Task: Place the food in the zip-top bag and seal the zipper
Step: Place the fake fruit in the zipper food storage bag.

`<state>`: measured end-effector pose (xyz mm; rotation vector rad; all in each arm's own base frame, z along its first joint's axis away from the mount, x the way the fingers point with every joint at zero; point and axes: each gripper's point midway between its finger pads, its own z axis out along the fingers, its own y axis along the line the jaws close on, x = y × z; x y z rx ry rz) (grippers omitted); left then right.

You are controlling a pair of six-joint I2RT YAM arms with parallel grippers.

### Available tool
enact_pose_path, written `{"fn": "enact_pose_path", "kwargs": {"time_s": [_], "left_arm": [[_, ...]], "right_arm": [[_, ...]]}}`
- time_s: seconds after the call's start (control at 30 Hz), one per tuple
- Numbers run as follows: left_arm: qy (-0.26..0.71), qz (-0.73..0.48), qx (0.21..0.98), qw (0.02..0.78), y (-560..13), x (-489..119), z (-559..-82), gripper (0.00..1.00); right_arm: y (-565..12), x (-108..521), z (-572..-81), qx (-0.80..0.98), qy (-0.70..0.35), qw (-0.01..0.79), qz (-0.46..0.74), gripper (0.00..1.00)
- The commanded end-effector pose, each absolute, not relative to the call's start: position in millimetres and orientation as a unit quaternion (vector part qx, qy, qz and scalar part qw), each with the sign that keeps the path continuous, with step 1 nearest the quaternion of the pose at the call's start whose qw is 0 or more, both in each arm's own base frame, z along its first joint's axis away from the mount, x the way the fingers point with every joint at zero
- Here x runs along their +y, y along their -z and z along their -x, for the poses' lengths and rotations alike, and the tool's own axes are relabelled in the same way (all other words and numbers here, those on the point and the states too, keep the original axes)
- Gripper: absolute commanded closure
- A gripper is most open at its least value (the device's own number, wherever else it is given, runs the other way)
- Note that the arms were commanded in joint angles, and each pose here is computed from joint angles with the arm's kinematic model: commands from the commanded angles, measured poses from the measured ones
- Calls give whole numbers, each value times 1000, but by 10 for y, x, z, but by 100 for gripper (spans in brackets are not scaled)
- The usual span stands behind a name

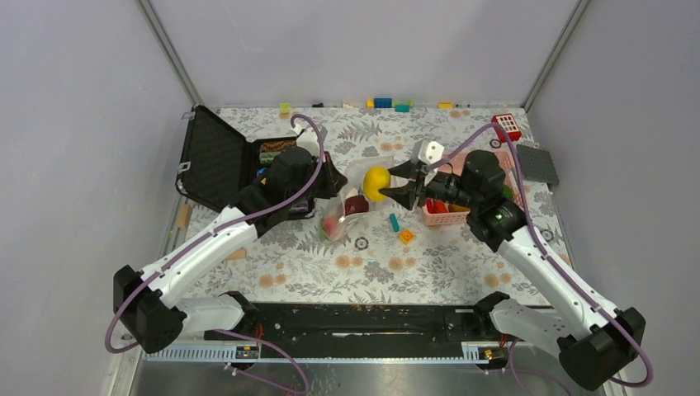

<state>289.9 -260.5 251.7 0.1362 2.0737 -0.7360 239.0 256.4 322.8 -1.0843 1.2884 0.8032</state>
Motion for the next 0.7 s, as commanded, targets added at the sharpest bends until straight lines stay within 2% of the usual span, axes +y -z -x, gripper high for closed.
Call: {"fn": "enact_pose_path", "kwargs": {"time_s": [0.0,0.17,0.27,0.4,0.43,0.67], "left_arm": [[341,-81,811,468,-2846,-2667,-2799,100],[365,-96,800,467,-2937,-2688,-2686,100],[376,-101,792,469,-2991,-2693,-2638,100],[382,-99,790,469,-3002,-2693,-2616,100],[383,-99,790,469,-3004,-2693,-2617,100],[379,-92,793,468,-2954,-2693,-2646,100]], "right_arm": [[-3051,2555,-2624,594,-275,599,461,97],[-2683,2565,-2782,649,-200,560,473,83],[-2597,2603,-2795,661,-181,548,480,54],[-2632,2707,-2704,654,-196,545,486,4],[-2655,2732,-2669,654,-207,543,484,1],[-3029,2724,-2425,672,-288,548,406,0]]}}
